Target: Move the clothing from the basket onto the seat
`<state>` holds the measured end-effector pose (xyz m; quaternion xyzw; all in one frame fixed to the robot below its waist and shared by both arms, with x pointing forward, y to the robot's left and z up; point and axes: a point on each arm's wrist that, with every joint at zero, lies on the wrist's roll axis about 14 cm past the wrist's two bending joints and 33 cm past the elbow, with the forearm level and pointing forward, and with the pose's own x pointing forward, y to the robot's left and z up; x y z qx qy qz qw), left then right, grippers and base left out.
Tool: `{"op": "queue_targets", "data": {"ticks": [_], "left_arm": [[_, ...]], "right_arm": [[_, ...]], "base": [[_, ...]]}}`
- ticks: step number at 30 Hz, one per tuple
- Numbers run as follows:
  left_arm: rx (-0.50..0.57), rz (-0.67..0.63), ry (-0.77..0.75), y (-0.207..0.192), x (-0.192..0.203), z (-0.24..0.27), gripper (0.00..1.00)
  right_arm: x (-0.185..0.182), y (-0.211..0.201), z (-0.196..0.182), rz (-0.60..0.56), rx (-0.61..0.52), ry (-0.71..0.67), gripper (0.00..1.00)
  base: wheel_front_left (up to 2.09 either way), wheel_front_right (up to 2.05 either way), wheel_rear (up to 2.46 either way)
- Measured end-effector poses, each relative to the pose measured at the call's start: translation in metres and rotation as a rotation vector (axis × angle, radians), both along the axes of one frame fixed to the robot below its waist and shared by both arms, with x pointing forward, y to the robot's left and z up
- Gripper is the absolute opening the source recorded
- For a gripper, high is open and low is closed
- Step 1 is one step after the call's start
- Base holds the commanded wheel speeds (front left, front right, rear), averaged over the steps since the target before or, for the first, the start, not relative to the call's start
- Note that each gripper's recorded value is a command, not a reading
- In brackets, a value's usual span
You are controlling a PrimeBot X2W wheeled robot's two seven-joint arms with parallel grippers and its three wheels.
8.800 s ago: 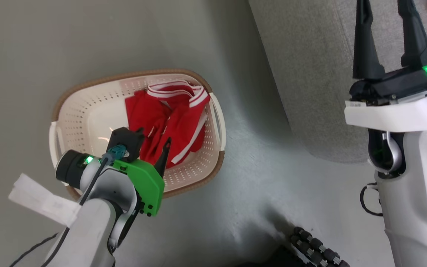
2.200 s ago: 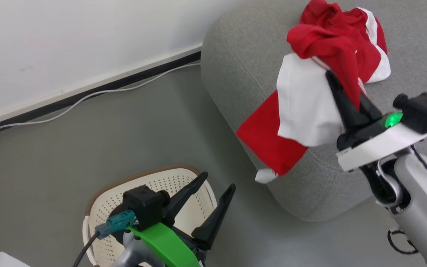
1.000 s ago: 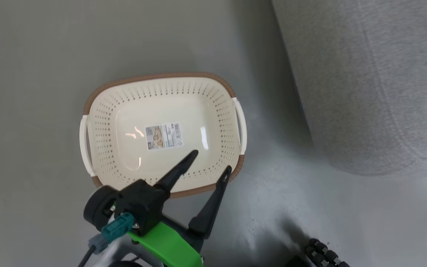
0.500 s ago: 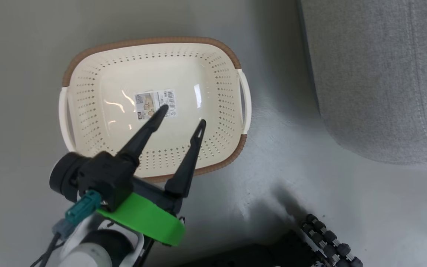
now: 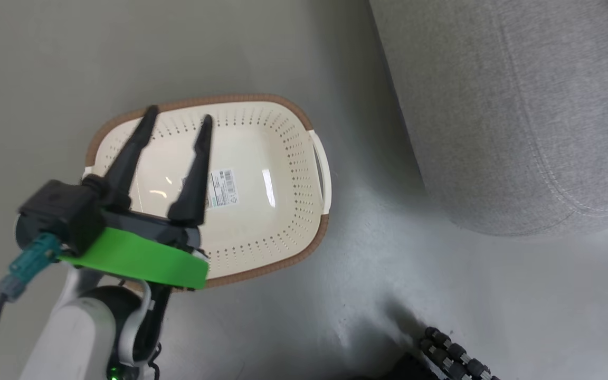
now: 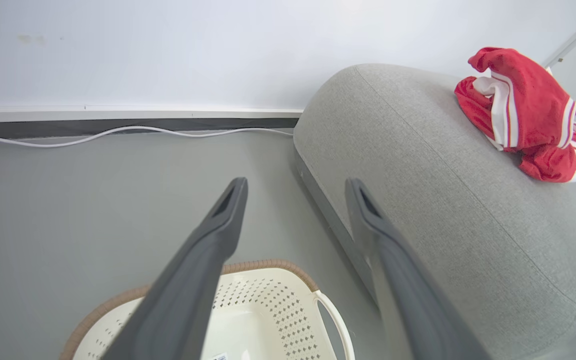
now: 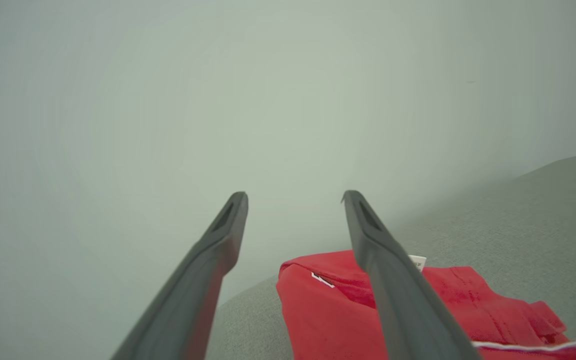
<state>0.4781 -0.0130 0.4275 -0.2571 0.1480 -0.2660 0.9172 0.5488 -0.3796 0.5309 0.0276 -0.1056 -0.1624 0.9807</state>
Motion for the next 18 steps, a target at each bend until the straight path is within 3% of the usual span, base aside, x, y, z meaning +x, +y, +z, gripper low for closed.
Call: {"op": "queue_targets", "data": {"ticks": [9,14,18], "left_arm": [[0.001,0.192,-0.075,0.041,0.013,0.023,1.00],[0.035,0.283,-0.084,0.066,0.002,0.024,1.00],[0.078,0.335,-0.061,0.086,-0.013,0.018,1.00]], "right_arm": [[-0.044,0.039,0.008,0.046,0.081,-0.044,1.00],[-0.066,0.059,-0.010,0.076,0.065,0.027,1.00],[-0.072,0.094,-0.024,0.165,0.037,0.080,1.00]], "base": [[0.00,0.00,0.00],[0.00,0.00,0.00],[0.00,0.00,0.00]]}}
